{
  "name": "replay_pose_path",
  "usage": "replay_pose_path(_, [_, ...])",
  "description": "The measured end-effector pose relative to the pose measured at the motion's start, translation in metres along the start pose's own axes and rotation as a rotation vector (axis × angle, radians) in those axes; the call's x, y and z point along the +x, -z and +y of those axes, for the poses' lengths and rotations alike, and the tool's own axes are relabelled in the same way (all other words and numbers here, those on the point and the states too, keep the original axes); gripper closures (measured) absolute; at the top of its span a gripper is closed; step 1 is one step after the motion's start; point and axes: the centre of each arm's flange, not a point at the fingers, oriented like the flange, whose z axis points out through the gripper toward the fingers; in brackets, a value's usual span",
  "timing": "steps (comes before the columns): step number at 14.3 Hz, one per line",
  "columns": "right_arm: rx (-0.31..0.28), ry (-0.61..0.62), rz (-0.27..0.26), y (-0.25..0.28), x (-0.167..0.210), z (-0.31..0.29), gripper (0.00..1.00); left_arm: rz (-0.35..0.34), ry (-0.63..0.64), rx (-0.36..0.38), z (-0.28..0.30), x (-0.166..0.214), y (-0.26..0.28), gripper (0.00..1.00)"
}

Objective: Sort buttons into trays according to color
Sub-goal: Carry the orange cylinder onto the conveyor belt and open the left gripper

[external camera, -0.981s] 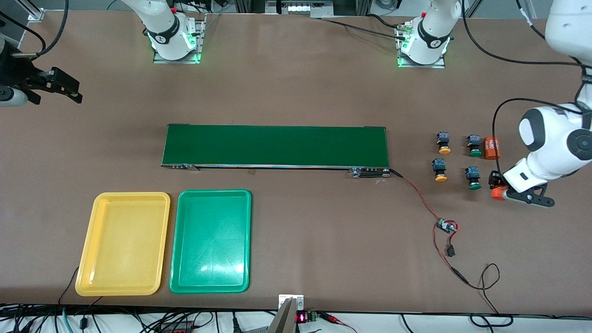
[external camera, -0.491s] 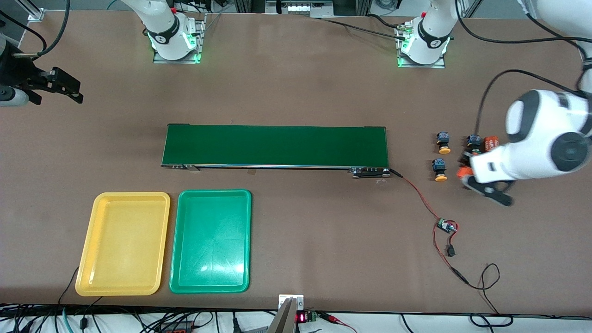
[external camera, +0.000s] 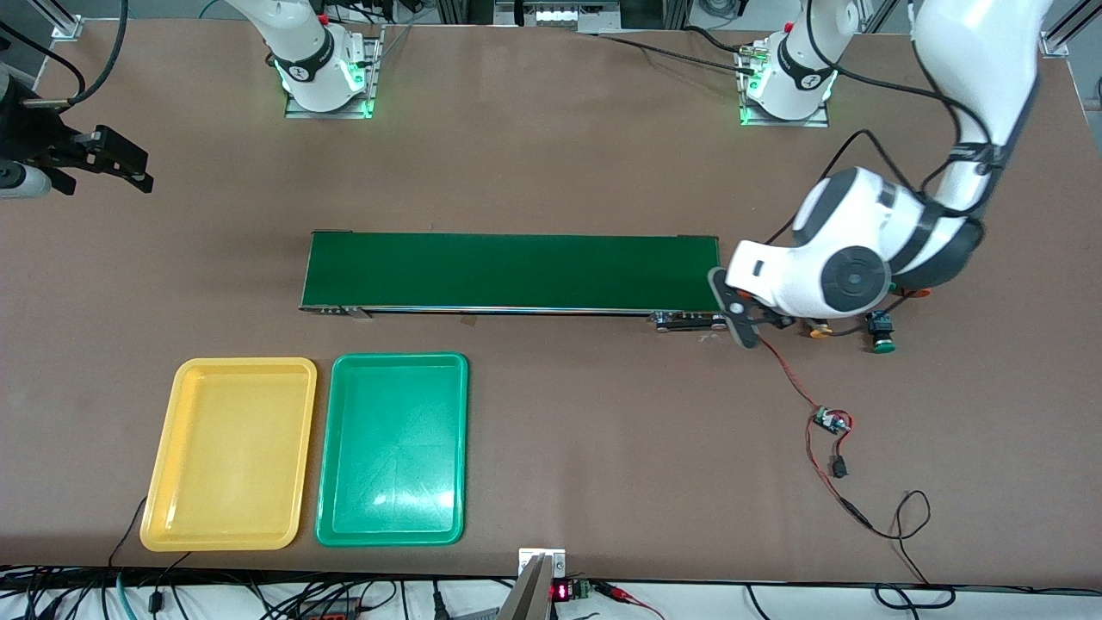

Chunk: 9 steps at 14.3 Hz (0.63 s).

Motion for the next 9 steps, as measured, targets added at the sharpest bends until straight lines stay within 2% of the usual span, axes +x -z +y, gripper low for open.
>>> replay_pose_path(2, [0.000, 0.000, 0.001, 0.000, 0.000, 0.000, 0.00, 0.033, -0.105, 0.039, 0.021, 0.031, -0.020, 0.50])
replay_pose_path(4, [0.000, 0.000, 0.001, 0.000, 0.000, 0.000, 0.00, 0.076, -0.160, 0.078, 0.037, 0.049, -0.047, 0.50])
replay_pose_path(7, [0.000, 0.000, 0.001, 0.000, 0.000, 0.000, 0.00, 0.110, -0.201, 0.097, 0.050, 0.051, -0.083, 0.50])
replay_pose_path(9, [0.000, 0.000, 0.001, 0.000, 0.001, 0.000, 0.00, 0.116, -0.213, 0.105, 0.055, 0.054, -0.081, 0.50])
